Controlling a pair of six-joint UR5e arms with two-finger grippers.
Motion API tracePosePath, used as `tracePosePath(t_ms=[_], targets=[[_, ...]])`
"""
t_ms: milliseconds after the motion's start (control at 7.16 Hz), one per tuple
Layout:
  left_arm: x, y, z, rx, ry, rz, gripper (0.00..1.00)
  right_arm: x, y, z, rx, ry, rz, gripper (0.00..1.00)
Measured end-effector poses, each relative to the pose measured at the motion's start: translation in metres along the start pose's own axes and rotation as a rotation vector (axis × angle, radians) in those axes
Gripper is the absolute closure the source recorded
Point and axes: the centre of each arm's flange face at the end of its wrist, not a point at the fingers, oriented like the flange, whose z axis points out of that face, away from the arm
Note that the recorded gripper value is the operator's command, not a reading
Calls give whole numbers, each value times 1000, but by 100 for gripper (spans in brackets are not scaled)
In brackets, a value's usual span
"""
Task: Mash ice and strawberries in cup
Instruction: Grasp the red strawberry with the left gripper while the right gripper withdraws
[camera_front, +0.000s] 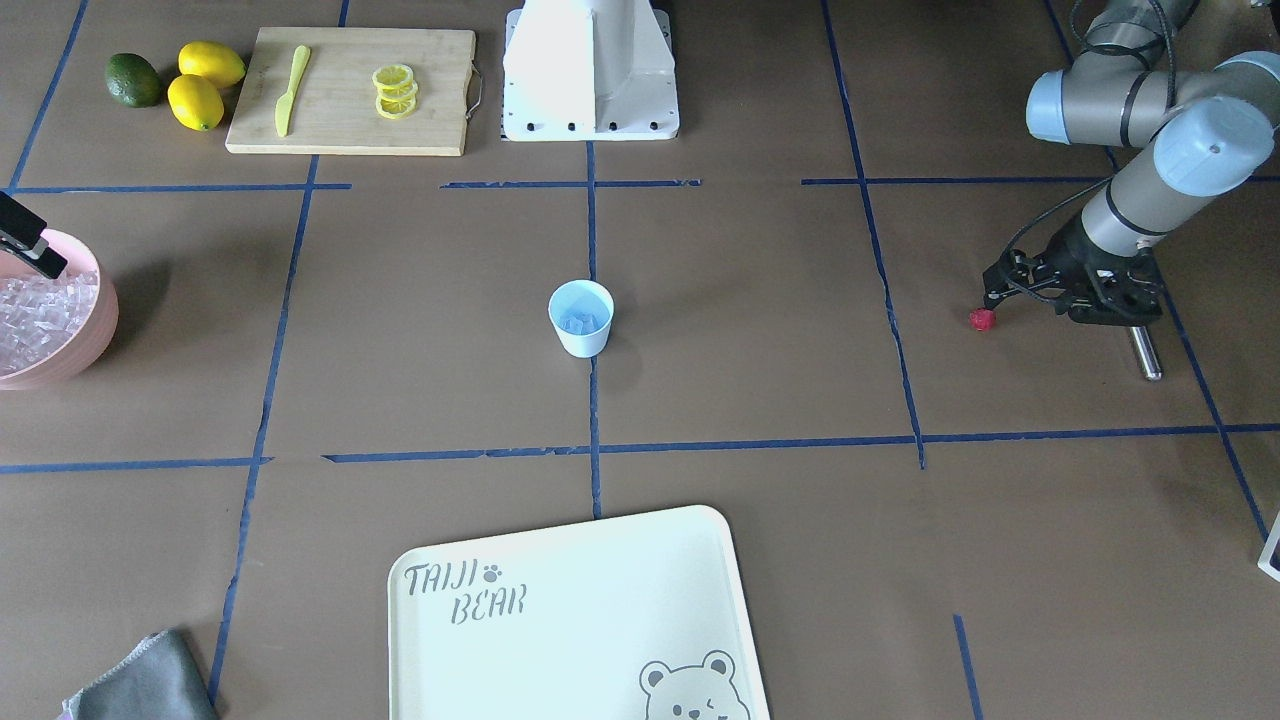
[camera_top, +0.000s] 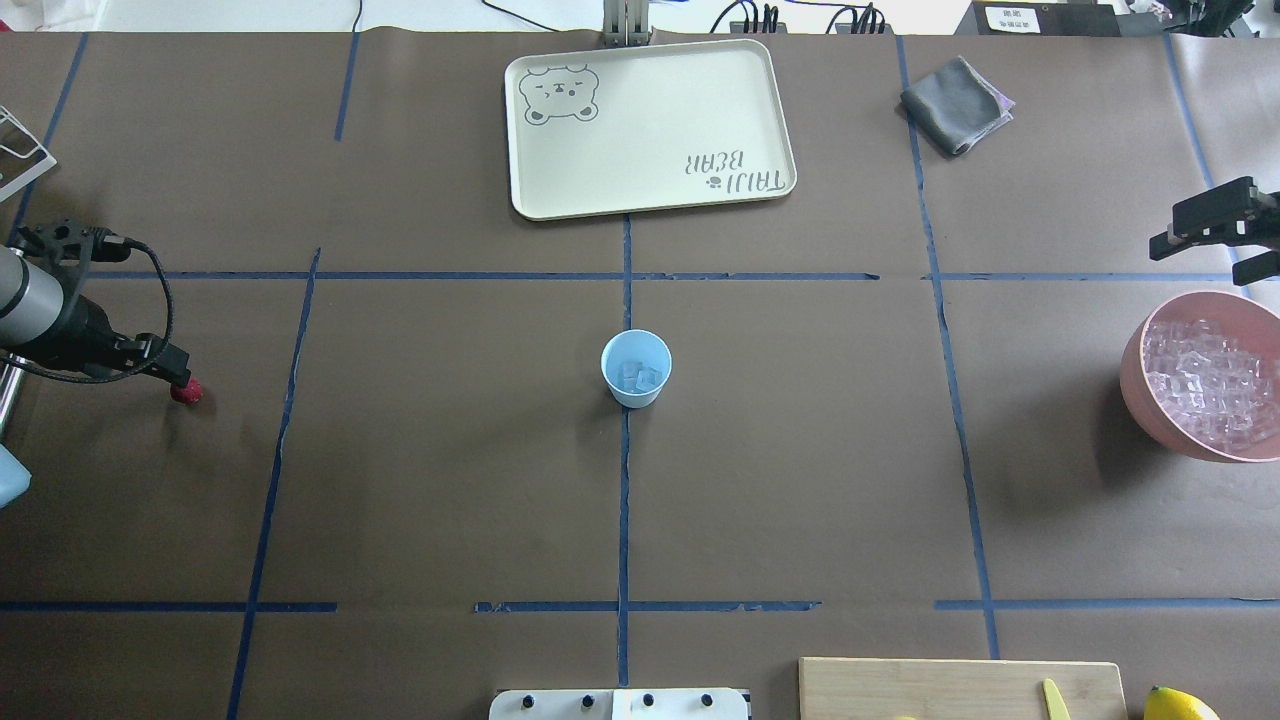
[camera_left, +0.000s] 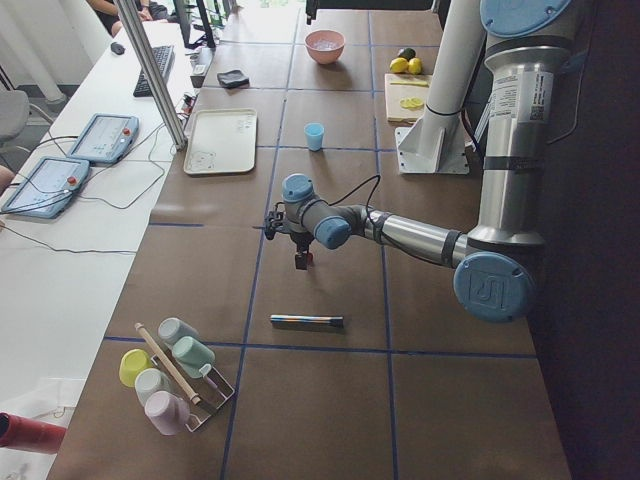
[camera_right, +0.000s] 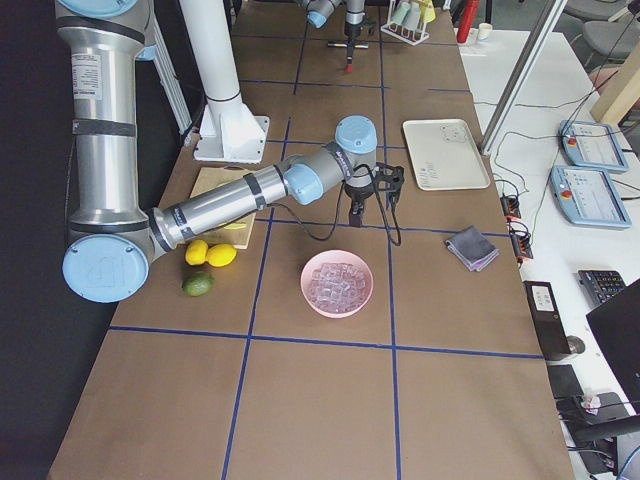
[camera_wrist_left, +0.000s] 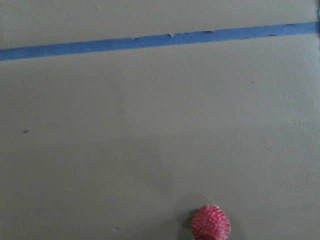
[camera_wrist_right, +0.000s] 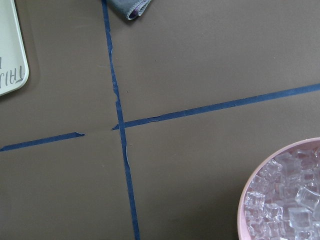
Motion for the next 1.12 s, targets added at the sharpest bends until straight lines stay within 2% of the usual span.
tracePosePath(t_ms=[419, 698, 838, 978, 1117], targets=[[11, 8, 21, -18, -27, 15, 0, 0, 1, -1, 0, -2, -4, 1], [16, 8, 26, -23, -29, 25, 7, -1, 2, -1, 0, -3, -6, 1], [18, 6, 27, -15, -35, 28, 30, -1, 2, -1, 0, -4, -6, 1], [18, 5, 27, -6, -43, 31, 65, -1, 2, -1, 0, -4, -6, 1], [19, 4, 27, -2, -47, 32, 92, -1, 2, -2, 0, -5, -7, 1]])
